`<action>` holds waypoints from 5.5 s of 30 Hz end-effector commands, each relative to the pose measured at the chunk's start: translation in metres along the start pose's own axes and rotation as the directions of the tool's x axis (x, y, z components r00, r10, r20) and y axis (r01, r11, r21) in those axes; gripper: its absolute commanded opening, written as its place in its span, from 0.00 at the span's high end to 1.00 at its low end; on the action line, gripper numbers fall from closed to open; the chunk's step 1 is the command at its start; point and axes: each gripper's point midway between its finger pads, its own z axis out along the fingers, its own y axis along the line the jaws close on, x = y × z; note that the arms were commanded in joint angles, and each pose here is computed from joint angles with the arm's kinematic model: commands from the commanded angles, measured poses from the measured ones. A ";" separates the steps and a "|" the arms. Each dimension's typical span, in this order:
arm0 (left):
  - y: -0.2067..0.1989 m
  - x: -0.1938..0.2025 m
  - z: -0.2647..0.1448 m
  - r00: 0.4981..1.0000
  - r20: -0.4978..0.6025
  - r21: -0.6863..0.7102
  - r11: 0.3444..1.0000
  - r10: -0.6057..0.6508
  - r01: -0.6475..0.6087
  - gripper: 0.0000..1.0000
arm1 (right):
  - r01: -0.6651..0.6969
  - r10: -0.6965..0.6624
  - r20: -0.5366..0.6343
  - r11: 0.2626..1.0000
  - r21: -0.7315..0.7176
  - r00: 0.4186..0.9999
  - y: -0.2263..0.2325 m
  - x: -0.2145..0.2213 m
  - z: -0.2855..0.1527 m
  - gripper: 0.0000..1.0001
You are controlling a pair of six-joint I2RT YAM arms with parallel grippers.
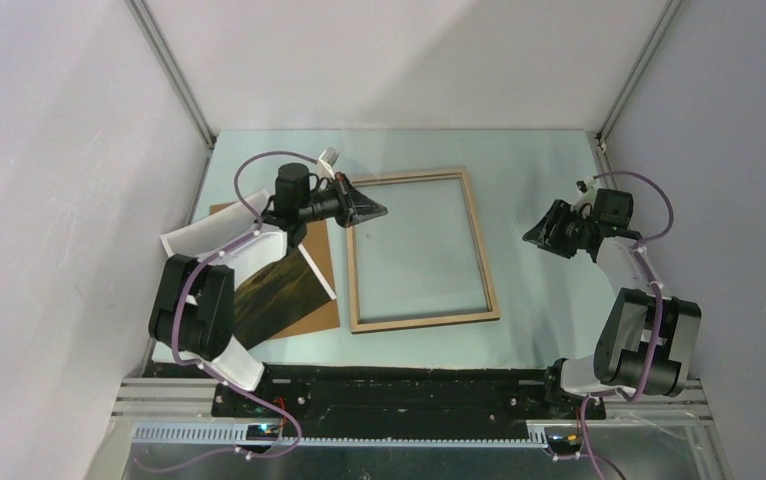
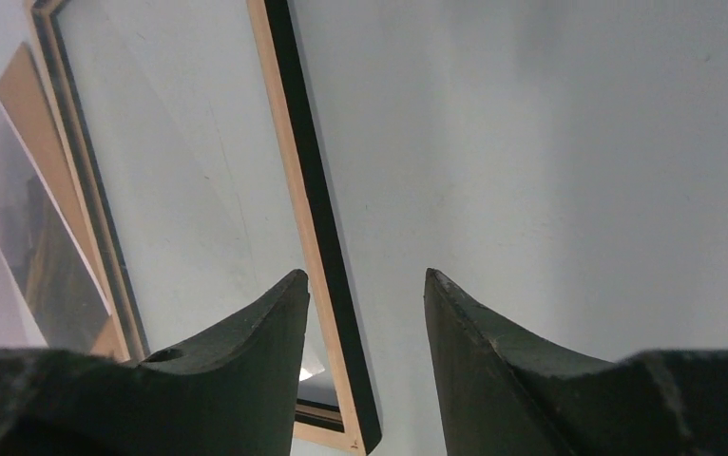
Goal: Put the photo into the frame
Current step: Place the photo frame item in the photo frame.
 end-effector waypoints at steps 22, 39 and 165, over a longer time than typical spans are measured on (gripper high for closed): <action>-0.028 0.000 0.002 0.995 -0.006 0.083 0.991 0.103 -0.102 1.00 | -0.008 0.007 -0.015 0.997 -0.071 1.000 0.002 0.000 -0.001 0.49; -0.020 0.011 0.002 0.992 -0.038 0.058 0.992 0.116 -0.114 1.00 | -0.020 0.019 -0.018 0.998 -0.065 1.000 -0.004 -0.001 -0.001 0.50; 0.007 0.028 0.011 0.995 -0.041 -0.035 0.995 0.087 -0.088 1.00 | -0.057 0.055 -0.031 0.996 -0.066 0.998 -0.011 0.002 -0.001 0.50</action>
